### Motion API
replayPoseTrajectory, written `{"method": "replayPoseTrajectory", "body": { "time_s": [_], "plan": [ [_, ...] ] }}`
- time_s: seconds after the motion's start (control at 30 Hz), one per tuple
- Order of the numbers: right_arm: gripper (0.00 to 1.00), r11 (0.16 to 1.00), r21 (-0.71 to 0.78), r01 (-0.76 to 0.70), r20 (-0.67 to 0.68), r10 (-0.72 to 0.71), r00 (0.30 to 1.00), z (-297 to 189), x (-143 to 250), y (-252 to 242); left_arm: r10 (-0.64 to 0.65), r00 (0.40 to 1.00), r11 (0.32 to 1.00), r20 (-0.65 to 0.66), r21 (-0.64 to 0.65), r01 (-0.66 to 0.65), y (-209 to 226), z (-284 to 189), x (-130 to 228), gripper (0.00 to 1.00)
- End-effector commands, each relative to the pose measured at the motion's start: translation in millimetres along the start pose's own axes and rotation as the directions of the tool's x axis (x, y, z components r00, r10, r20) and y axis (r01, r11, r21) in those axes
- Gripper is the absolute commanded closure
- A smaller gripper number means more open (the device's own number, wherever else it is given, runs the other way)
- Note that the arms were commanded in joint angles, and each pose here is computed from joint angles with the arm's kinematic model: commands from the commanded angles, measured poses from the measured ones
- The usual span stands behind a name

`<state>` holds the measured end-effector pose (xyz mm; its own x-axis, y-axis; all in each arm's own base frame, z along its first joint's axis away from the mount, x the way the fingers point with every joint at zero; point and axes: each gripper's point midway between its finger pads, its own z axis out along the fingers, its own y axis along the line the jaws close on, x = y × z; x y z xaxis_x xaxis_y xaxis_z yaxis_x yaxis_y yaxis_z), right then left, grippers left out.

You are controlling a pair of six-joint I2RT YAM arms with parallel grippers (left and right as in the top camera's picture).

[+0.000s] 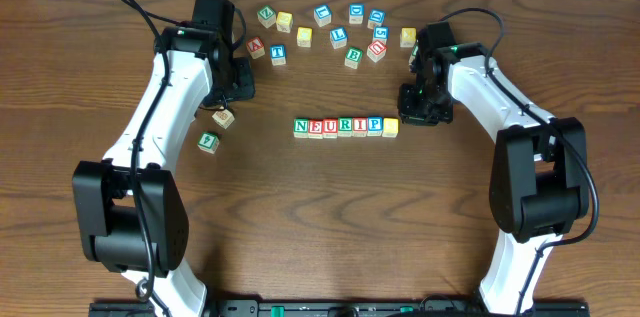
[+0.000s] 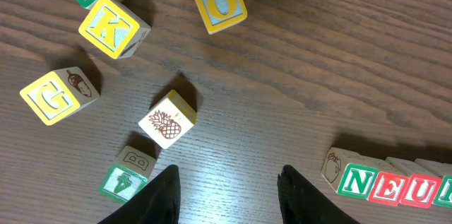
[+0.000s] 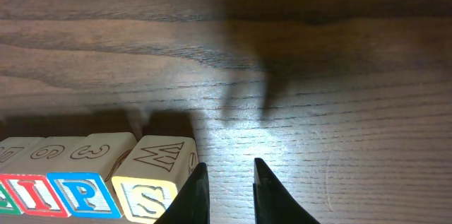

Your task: Spell out NEURIPS

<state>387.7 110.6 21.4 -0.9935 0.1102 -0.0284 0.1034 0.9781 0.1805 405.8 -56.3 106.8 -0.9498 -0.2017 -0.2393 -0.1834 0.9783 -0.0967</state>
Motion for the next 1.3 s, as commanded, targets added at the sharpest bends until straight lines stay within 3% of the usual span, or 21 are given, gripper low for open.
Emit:
{"method": "replayPoseTrajectory", "body": {
  "time_s": [0.0, 1.1, 1.17, 1.27],
  "plan": [
    [0.84, 1.0, 0.013, -0.001, -0.018, 0.001, 1.0, 5, 6, 2, 0.007, 1.0, 1.0, -0.019, -0.008, -0.007, 2, 6, 3, 0.55],
    [0.83, 0.999, -0.001, 0.043, 0.008, -0.043, 0.999, 8, 5, 22, 0.007, 1.0, 1.0, -0.019, -0.008, -0.007, 2, 6, 3, 0.56],
    [0.86, 0.999, -0.002, 0.039, 0.012, -0.039, 0.999, 7, 3, 21, 0.007, 1.0, 1.0, -0.019, -0.008, -0.007, 2, 6, 3, 0.62],
    [0.89, 0.999, -0.011, 0.031, 0.019, -0.031, 0.999, 3, 1, 19, 0.008, 1.0, 1.0, 0.001, -0.023, -0.008, 4, 2, -1, 0.64]
  ]
}}
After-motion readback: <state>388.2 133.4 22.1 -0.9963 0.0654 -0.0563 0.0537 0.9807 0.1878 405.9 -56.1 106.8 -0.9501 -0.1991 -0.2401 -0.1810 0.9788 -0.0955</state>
